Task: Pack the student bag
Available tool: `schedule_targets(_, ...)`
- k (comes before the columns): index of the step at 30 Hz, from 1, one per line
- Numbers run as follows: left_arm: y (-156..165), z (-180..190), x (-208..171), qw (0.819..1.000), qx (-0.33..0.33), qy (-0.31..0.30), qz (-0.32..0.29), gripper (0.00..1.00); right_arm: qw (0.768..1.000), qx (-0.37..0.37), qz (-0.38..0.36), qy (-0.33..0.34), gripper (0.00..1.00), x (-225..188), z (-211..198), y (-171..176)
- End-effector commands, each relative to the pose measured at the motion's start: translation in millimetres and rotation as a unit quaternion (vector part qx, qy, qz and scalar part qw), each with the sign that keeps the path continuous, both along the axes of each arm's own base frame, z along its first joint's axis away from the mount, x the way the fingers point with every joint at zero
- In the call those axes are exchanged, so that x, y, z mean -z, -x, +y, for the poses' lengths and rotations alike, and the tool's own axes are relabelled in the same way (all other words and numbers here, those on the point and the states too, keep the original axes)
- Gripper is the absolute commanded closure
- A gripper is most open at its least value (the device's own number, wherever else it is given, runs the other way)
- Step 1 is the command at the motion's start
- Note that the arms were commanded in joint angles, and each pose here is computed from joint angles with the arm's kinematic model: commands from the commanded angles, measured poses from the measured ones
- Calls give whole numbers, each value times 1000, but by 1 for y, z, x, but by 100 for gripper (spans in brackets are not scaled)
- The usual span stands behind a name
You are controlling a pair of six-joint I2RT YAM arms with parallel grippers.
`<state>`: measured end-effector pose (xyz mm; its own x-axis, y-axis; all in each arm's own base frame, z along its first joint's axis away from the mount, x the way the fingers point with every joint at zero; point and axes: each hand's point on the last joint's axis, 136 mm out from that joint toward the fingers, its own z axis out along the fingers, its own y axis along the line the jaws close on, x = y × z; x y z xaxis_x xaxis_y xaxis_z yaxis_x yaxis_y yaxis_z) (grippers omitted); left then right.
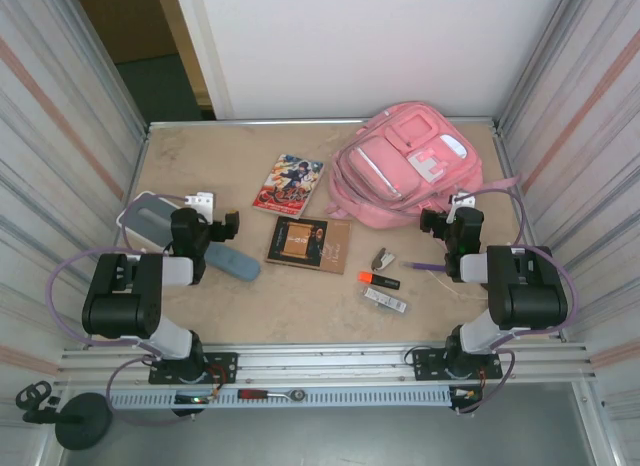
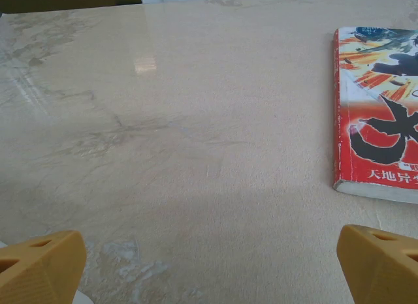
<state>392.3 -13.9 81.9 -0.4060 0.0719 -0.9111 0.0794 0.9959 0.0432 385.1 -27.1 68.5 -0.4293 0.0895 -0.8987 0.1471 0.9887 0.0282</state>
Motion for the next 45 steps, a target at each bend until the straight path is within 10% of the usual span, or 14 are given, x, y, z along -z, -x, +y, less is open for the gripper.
schedule_targets(1,-4,0,-10,1000,6,1,-13,1,1000,-2,-24,-11,1,-14,2,-9)
schedule_targets(39,-4,0,-10,1000,8,4,-12,1,1000,0,-28,-8,1,-17,1,-9)
schedule_targets(45,4,37,-43,995,-102,12,-8,1,997,66,-36,10,1,-73,-9,3)
